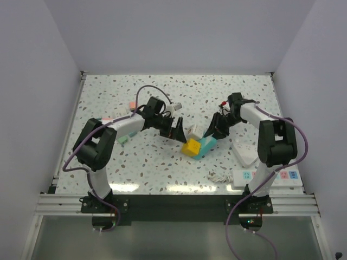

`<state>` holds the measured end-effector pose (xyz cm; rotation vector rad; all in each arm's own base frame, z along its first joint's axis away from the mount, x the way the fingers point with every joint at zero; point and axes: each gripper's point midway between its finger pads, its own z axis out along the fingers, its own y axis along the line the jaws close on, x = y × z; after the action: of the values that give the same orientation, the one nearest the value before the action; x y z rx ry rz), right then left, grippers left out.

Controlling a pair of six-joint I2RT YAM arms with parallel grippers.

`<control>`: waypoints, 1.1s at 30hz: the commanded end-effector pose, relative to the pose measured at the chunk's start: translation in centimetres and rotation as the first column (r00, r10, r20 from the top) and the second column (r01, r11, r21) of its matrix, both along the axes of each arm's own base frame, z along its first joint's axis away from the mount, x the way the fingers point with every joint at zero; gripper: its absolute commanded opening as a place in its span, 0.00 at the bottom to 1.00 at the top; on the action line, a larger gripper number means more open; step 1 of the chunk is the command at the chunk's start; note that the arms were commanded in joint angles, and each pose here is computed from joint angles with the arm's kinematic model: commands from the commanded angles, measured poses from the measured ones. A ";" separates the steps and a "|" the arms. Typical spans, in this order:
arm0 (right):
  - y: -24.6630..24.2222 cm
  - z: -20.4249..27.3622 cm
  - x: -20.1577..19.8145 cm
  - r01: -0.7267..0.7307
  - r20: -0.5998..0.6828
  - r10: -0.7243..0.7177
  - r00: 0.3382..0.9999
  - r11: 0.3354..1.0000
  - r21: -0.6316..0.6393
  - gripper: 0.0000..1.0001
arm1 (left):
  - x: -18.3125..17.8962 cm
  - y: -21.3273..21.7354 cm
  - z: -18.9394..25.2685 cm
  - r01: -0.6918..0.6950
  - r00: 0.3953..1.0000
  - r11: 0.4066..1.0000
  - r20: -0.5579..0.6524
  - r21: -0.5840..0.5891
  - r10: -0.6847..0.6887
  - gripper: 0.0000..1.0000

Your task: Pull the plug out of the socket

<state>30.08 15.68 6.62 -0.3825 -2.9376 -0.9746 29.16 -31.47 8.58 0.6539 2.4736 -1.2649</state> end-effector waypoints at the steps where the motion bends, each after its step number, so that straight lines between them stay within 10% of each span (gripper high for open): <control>1: -0.1 1.2 0.7 -0.024 0.094 0.024 0.995 1.000 0.001 0.00 | -0.9 -1.3 -1.0 0.009 1.000 1.000 0.008 -0.016 -0.008 1.00; 19: -0.4 0.6 0.7 -0.019 0.085 0.020 0.996 1.000 -0.018 0.00 | -1.2 -4.8 1.6 -0.213 0.977 0.942 -0.057 -0.260 0.205 1.00; 33: -0.1 0.4 1.1 -0.008 0.069 0.009 0.998 1.000 -0.004 0.00 | -1.9 -6.9 -0.8 -0.177 0.983 0.975 -0.069 -0.135 0.169 1.00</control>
<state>30.22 15.04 6.57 -0.3545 -2.9835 -0.9563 27.14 -37.00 7.48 0.2714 2.4105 -1.4201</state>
